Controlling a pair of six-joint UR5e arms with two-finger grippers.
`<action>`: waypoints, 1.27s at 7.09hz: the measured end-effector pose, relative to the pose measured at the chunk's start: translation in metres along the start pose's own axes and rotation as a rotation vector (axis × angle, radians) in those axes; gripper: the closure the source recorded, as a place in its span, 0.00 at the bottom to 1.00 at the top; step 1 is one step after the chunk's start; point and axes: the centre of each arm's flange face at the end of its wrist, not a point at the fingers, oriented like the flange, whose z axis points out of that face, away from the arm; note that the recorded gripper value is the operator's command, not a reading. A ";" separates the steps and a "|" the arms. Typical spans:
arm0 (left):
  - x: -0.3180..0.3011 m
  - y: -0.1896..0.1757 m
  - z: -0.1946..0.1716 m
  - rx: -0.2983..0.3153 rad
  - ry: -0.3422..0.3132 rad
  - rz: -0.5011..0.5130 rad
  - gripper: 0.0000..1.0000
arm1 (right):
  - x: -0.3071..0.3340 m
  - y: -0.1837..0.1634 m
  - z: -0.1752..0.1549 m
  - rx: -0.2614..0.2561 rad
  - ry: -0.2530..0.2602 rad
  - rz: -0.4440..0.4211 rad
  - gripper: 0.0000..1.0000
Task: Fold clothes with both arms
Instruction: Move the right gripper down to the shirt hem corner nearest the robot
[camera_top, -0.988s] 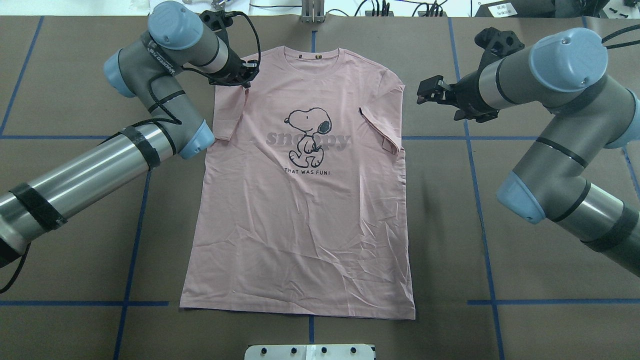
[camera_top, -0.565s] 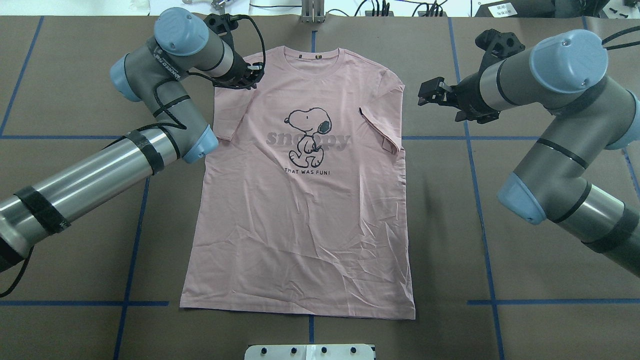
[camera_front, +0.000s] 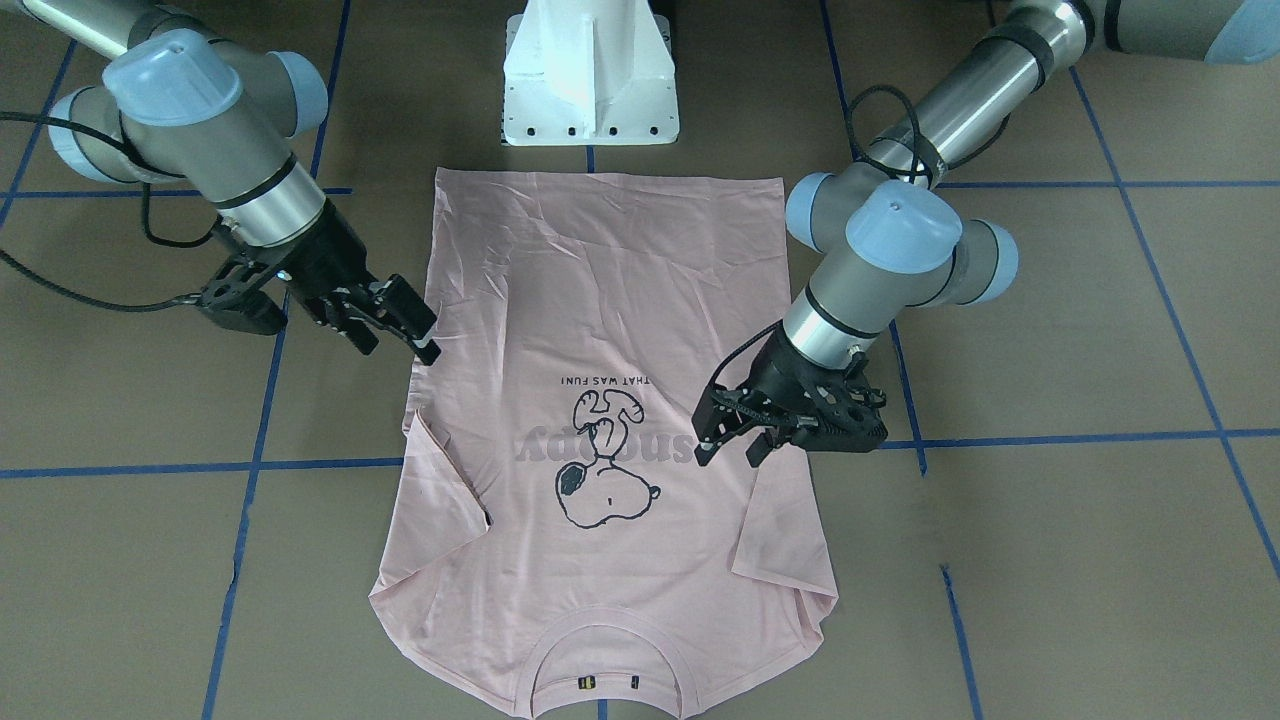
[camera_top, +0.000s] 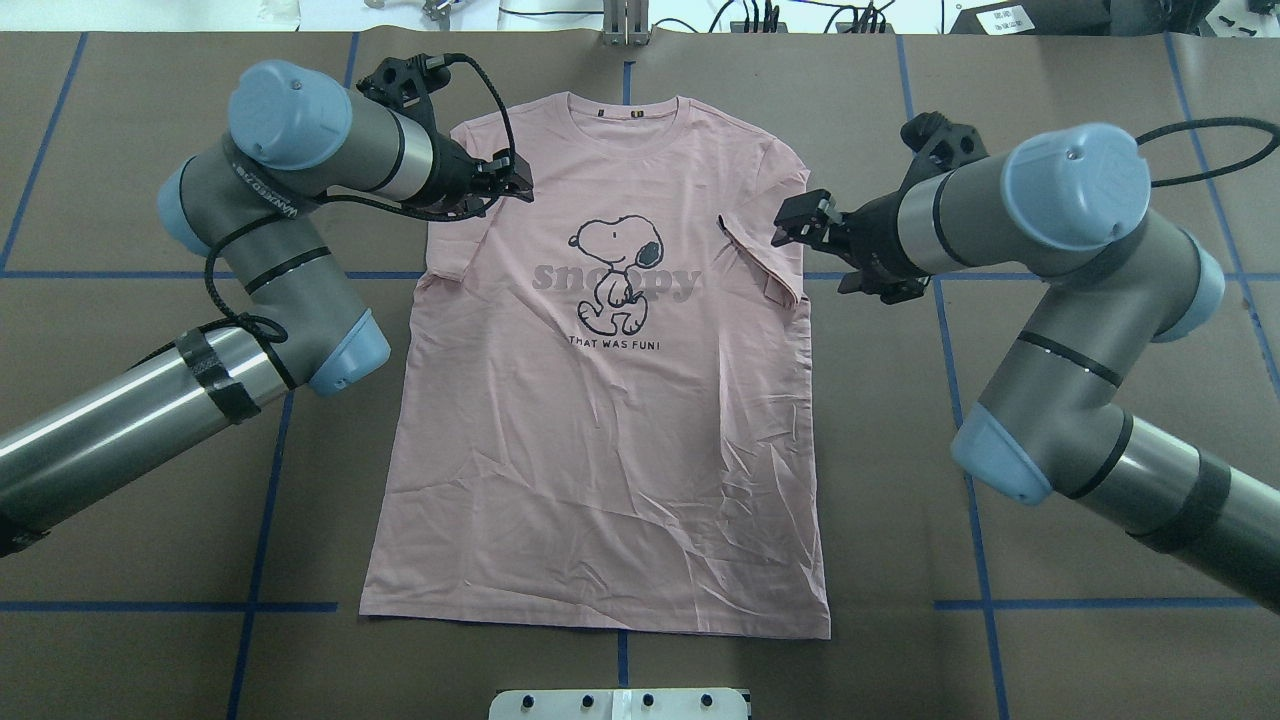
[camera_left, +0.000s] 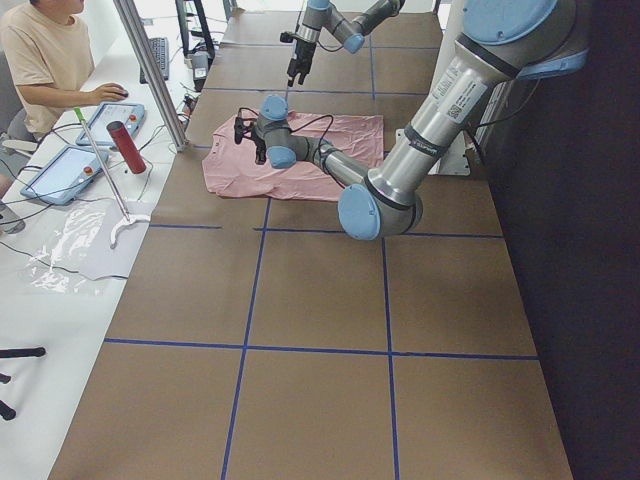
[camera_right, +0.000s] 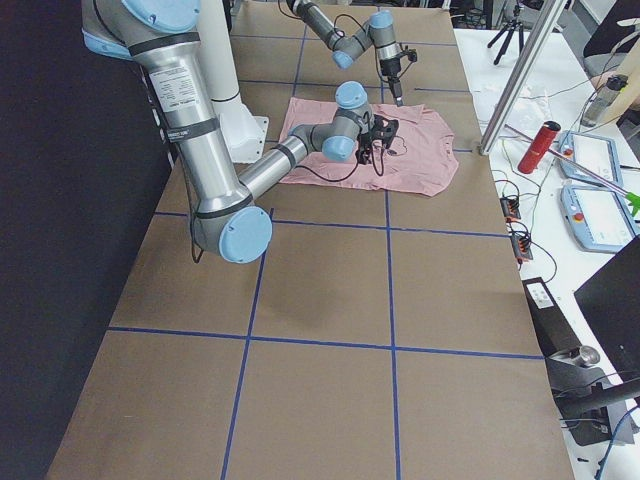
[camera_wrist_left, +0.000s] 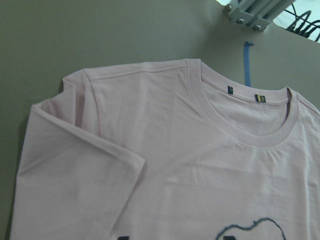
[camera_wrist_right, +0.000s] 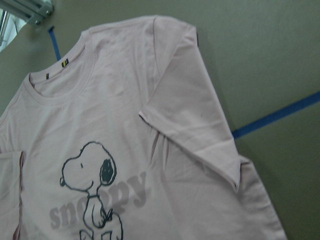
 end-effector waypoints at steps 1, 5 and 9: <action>-0.003 0.012 -0.011 -0.006 0.017 -0.017 0.30 | 0.000 0.045 0.010 -0.032 -0.004 0.009 0.00; -0.018 0.025 -0.028 -0.009 0.029 -0.025 0.29 | 0.057 0.247 0.010 -0.064 0.180 0.029 0.12; -0.020 0.026 -0.029 -0.008 0.032 -0.024 0.29 | 0.123 0.274 0.015 -0.035 0.340 0.088 0.22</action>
